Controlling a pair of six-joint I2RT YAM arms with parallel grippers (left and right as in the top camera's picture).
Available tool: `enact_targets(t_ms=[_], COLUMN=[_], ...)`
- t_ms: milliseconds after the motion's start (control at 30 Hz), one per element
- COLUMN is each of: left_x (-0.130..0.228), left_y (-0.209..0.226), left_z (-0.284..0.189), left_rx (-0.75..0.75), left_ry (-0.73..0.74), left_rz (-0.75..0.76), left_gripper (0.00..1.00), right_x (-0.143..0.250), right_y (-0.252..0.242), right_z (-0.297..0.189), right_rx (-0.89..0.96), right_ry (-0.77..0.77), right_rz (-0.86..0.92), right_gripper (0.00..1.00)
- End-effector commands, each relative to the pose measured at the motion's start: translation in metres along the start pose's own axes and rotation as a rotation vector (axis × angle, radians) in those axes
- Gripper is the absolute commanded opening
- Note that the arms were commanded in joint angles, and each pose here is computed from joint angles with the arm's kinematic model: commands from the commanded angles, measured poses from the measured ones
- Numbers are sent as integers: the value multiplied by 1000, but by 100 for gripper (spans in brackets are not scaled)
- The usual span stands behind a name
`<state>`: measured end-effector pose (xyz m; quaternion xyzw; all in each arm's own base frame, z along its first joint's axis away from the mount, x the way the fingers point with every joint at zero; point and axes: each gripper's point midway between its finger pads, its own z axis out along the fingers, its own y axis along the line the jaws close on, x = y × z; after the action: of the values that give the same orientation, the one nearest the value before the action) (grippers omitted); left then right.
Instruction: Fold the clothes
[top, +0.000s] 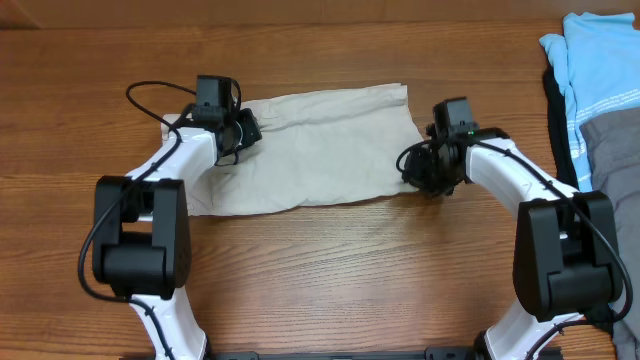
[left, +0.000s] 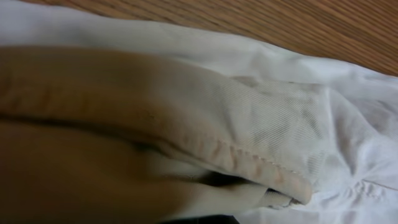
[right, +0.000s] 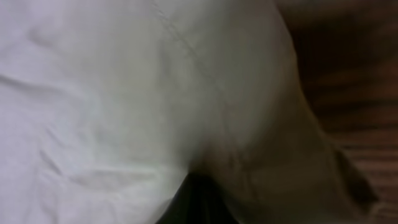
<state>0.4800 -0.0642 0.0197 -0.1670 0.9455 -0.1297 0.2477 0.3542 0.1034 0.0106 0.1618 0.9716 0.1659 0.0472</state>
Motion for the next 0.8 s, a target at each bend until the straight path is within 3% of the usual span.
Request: enact_targets(t_ms=[0,200,400,567,767], left_x=[-26,-66,-97,-92,-72], left_y=[6,-18,-31,-12,21], left_z=[-3,-24,-86,-121,-108], left_rx=[-50,-3,-63,-142,-208], left_ry=[-107,-198,-202,-156,-59], left_rz=[3,62,119,90,39], left_gripper=[5,5,4,4,4], right_x=[11,16,9,-17,-50], right_y=[-4,-8,1,30,72], right_z=[3,3,-10,-49,-70], right_rx=[12,30,21,-15,-164], right_ry=[35,52,48,-10,-122], right_rz=[9,16,-19,-83,-158], right_gripper=[4,4,4,4,4])
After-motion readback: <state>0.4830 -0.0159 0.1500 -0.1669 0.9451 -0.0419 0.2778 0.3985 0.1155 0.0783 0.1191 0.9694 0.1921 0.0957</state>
